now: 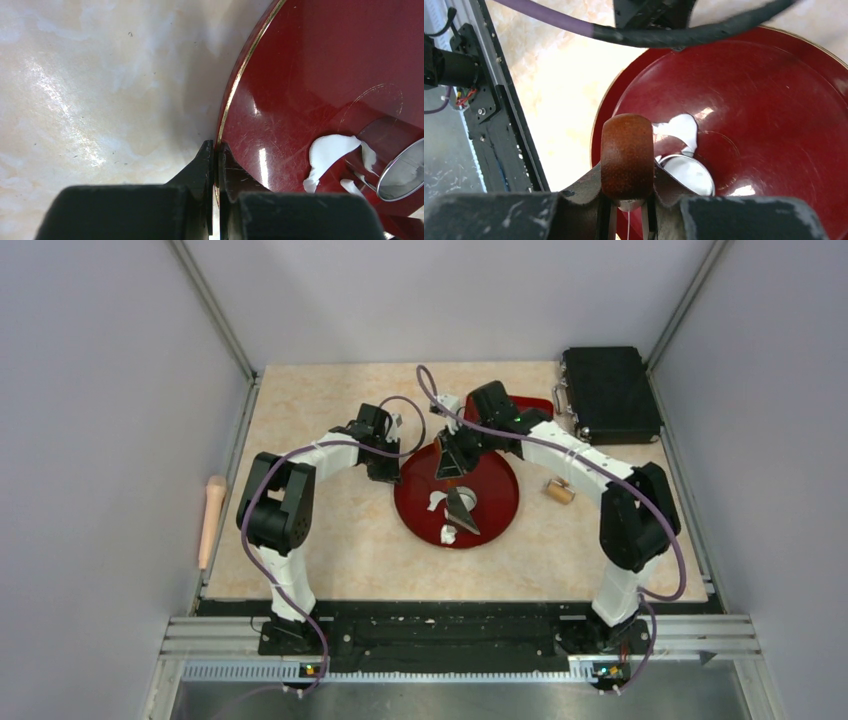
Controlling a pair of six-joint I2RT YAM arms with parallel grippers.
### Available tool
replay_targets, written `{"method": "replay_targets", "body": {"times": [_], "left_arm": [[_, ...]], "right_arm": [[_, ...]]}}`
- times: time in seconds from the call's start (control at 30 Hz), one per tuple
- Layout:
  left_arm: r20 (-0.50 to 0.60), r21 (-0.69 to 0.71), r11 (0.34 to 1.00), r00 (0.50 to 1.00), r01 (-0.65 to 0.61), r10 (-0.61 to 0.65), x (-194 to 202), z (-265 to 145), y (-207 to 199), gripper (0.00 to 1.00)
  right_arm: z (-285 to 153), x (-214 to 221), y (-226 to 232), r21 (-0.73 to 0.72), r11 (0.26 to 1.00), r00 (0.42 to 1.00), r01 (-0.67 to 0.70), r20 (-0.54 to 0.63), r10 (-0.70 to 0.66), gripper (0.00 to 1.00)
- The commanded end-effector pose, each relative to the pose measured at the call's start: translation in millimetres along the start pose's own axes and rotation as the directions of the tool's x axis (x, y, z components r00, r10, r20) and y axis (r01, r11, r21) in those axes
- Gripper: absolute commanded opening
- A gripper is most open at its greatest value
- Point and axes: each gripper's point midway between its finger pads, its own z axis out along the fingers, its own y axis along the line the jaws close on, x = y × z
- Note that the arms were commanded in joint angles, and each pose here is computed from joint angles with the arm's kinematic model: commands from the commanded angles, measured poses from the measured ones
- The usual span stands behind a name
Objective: Roll out the dumpling wrappers from the dough
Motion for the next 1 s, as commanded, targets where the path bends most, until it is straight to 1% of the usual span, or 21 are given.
{"method": "replay_targets", "body": {"times": [0.0, 0.13, 0.27, 0.43, 0.53, 0.6, 0.7, 0.8, 0.9, 0.97], "left_arm": [[-0.075, -0.069, 0.997, 0.997, 0.029, -0.034, 25.9, -0.2, 17.7, 0.00], [-0.075, -0.066, 0.997, 0.997, 0.027, -0.032, 25.8, -0.8, 17.0, 0.00], [-0.077, -0.063, 0.998, 0.997, 0.027, -0.032, 26.2, -0.2, 16.7, 0.00], [-0.085, -0.041, 0.999, 0.996, 0.028, -0.032, 27.5, 1.4, 13.6, 0.00], [-0.083, -0.034, 0.999, 0.996, 0.028, -0.031, 26.8, 1.0, 12.1, 0.00], [-0.084, -0.031, 0.999, 0.996, 0.027, -0.029, 27.0, 0.7, 11.4, 0.00], [-0.084, -0.026, 0.999, 0.996, 0.026, -0.028, 26.7, -0.5, 10.8, 0.00], [-0.081, -0.020, 0.999, 0.996, 0.028, -0.030, 25.3, -2.0, 10.1, 0.00], [-0.081, -0.016, 0.999, 0.996, 0.030, -0.031, 24.7, -1.6, 9.3, 0.00], [-0.078, -0.017, 0.999, 0.996, 0.031, -0.032, 23.9, -2.2, 9.8, 0.00]], "right_arm": [[10.7, -28.7, 20.9, 0.015, 0.990, 0.989, 0.141, 0.047, -0.142, 0.00], [24.3, -34.9, 34.1, 0.018, 0.976, 0.975, 0.217, 0.033, -0.218, 0.00], [24.7, -61.6, 50.3, 0.030, 0.956, 0.953, 0.293, 0.072, -0.295, 0.00], [25.3, -90.6, 55.7, 0.126, 0.905, 0.904, 0.406, 0.088, -0.418, 0.00], [28.3, -99.3, 52.3, 0.170, 0.886, 0.891, 0.431, 0.073, -0.448, 0.00], [27.6, -100.4, 54.0, 0.163, 0.881, 0.888, 0.444, 0.051, -0.457, 0.00], [20.0, -83.3, 60.5, 0.113, 0.850, 0.857, 0.515, -0.059, -0.512, 0.00], [12.6, -49.3, 69.2, 0.036, 0.820, 0.812, 0.572, -0.166, -0.559, 0.00], [7.8, -12.3, 74.6, -0.031, 0.801, 0.776, 0.598, -0.228, -0.589, 0.00], [3.8, 0.3, 80.0, -0.062, 0.787, 0.755, 0.614, -0.243, -0.609, 0.00]]}}
